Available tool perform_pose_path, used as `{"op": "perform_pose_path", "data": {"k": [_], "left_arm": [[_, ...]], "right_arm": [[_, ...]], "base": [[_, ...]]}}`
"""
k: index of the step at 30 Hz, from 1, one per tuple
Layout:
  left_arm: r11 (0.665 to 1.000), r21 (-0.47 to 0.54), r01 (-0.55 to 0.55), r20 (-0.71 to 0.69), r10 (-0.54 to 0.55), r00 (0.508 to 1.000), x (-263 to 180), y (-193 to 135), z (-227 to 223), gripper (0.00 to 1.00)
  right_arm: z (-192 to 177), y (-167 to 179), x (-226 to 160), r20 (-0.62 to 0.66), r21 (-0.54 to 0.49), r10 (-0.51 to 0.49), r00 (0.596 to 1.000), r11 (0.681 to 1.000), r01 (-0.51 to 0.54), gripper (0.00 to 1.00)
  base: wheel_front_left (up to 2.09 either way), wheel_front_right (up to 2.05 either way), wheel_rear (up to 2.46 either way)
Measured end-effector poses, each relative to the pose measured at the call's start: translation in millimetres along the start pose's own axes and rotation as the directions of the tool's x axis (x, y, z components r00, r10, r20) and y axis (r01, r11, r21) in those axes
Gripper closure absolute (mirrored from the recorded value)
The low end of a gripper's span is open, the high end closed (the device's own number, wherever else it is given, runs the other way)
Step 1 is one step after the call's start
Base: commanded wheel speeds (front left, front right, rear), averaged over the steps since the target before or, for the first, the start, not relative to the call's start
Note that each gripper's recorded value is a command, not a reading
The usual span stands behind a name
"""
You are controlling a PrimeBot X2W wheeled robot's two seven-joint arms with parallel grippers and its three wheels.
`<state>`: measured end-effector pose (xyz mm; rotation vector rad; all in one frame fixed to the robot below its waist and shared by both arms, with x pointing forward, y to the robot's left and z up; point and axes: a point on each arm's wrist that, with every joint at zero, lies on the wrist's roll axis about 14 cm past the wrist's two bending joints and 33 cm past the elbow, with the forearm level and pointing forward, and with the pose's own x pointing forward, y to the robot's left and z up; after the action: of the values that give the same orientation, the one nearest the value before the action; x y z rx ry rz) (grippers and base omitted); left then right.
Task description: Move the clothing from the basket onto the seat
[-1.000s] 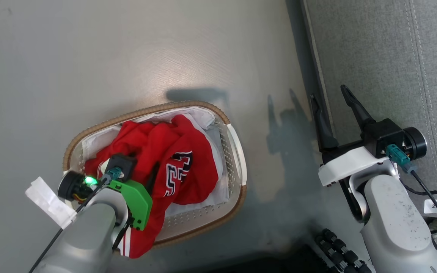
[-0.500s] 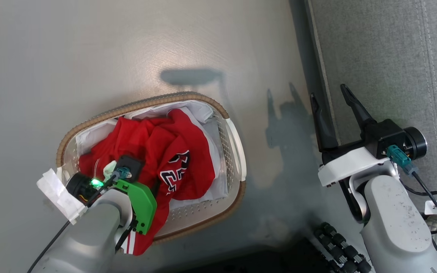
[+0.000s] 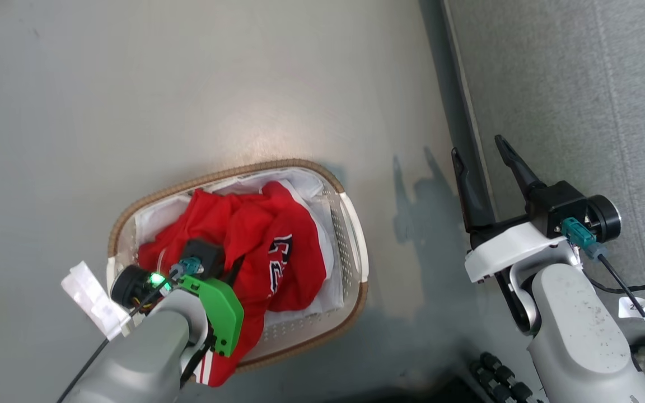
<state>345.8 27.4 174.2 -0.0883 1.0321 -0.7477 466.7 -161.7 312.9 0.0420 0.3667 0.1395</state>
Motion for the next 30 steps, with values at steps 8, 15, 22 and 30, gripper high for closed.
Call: {"op": "perform_pose_path", "data": {"k": [8,15,22,30], "left_arm": [[0.999,-0.023,-0.042,0.09,0.043,0.995,-39,-15,13,1.0],[0.996,-0.026,-0.083,0.227,0.087,0.97,-75,-33,38,1.0],[0.991,-0.008,-0.137,0.435,0.127,0.891,-119,-46,85,1.0],[0.978,0.034,-0.206,0.693,0.125,0.709,-182,-67,155,1.0]], "right_arm": [[33,12,-21,0.061,0.016,0.018,0.998,1.0,-0.019,0.0],[56,21,-52,0.115,0.037,0.021,0.993,0.999,-0.026,0.0],[79,32,-83,0.182,0.042,0.034,0.983,0.998,-0.043,0.0],[98,49,-112,0.25,0.029,0.07,0.966,0.996,-0.08,0.0]], "base": [[0.0,0.0,0.0],[0.0,0.0,0.0],[0.0,0.0,0.0],[0.0,0.0,0.0]]}}
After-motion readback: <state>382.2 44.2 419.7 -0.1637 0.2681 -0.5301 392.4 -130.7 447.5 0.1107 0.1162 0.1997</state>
